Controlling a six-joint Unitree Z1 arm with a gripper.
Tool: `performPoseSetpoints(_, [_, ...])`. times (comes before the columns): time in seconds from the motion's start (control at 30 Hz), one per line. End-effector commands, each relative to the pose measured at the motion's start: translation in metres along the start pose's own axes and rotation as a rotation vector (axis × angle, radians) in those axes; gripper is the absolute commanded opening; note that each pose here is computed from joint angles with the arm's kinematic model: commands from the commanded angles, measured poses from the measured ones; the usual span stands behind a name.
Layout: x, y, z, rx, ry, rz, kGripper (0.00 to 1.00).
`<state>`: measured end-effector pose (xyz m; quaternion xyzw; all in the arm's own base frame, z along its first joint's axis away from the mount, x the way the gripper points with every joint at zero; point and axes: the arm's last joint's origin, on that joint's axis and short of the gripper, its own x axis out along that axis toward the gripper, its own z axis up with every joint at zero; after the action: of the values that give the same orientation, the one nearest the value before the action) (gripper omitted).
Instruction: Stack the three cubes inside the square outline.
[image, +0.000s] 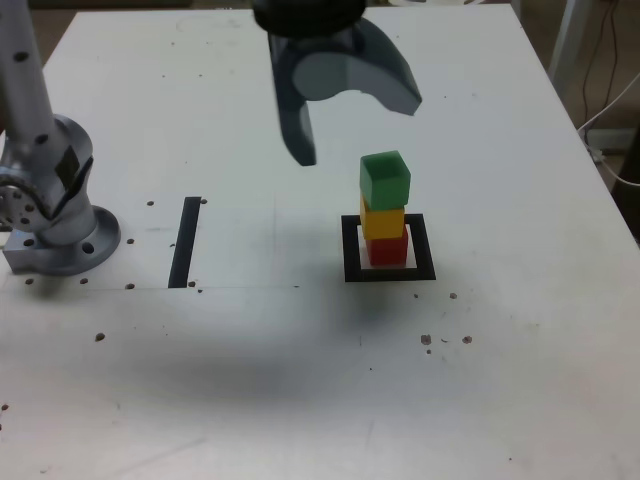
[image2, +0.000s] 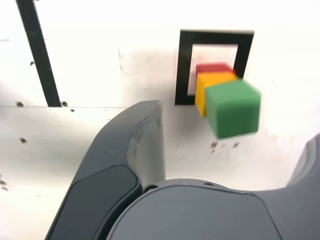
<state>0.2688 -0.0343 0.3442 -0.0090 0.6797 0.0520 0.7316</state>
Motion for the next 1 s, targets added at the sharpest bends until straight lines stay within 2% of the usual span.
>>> performPoseSetpoints(0.0, [0.002,0.004,-0.014,0.054,0.001,-0.019,1.00])
performPoseSetpoints(0.13, [0.015,0.008,-0.036,0.101,0.057,-0.026,1.00])
performPoseSetpoints(0.37, [0.053,0.009,-0.066,0.147,0.178,-0.048,1.00])
performPoseSetpoints(0.57, [0.066,0.012,-0.085,0.151,0.233,-0.060,1.00])
performPoseSetpoints(0.63, [0.069,0.013,-0.089,0.153,0.241,-0.045,1.00])
performPoseSetpoints(0.83, [0.072,0.017,-0.090,0.169,0.233,0.050,1.00])
performPoseSetpoints(0.97, [0.076,0.016,-0.088,0.183,0.229,0.075,1.00])
